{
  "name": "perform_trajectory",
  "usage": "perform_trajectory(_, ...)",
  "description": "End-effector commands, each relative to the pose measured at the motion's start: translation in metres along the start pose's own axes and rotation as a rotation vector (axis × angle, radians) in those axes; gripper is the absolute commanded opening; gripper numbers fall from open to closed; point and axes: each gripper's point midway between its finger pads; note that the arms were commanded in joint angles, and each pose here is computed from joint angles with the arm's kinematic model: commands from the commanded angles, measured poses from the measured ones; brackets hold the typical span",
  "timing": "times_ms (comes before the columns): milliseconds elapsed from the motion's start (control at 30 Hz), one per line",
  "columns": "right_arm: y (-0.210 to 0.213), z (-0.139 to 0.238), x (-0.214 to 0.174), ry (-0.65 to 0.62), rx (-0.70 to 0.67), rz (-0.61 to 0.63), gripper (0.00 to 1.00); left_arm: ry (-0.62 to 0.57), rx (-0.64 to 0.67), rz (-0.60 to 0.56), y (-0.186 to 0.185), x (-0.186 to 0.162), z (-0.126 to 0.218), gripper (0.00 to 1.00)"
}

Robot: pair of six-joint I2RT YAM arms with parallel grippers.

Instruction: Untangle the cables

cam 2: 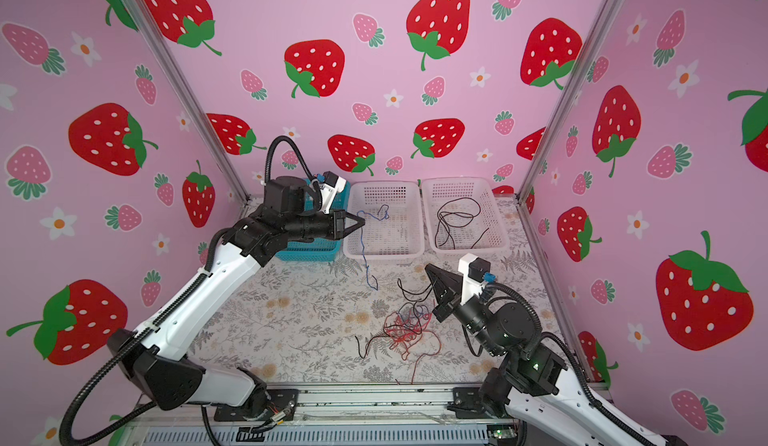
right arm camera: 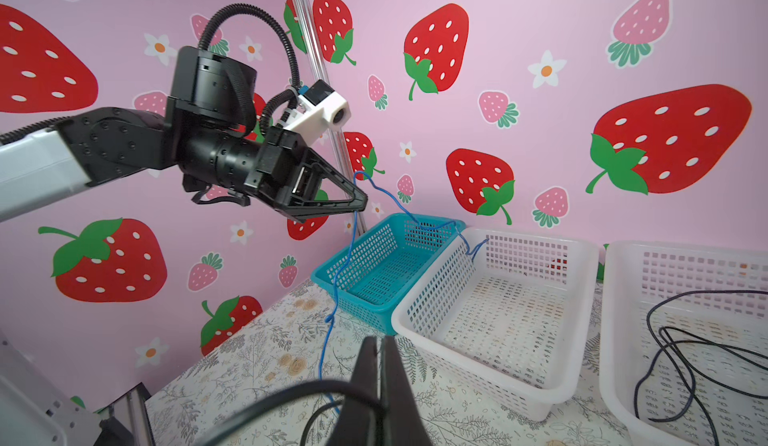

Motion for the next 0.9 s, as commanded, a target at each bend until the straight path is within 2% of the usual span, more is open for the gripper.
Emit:
perform_trajectory(0,0.004,0.005,0.011,-0.02,0.017,-0.01,0.0,-0.043,0.037,-0.073,0.016,0.022,-0.018,0.0)
perform_trajectory(100,0.008,0.005,0.015,-0.009,0.033,0.001,0.0,-0.023,0.077,-0.075,0.043,0.021,-0.042,0.0)
perform_trajectory(233,0.012,0.007,0.019,-0.018,0.049,-0.002,0.0,-0.01,0.082,-0.021,0.072,0.018,-0.068,0.0)
perform_trajectory(567,0.018,0.009,0.027,-0.025,0.078,-0.005,0.0,-0.01,0.153,-0.027,0.11,0.024,-0.107,0.0)
perform_trajectory(667,0.02,0.009,0.025,-0.017,0.089,-0.011,0.0,0.005,0.149,0.002,0.112,0.032,-0.112,0.0)
perform_trajectory(867,0.02,0.01,0.017,-0.003,0.097,-0.022,0.0,-0.037,-0.02,0.115,0.078,0.073,-0.097,0.0)
Point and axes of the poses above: each gripper's point midway between its finger pads, its own z axis back along the fingers, its own y axis along the line the jaws close on, x = y × z, and after that the axes turned 5 degrees about -z, right-handed
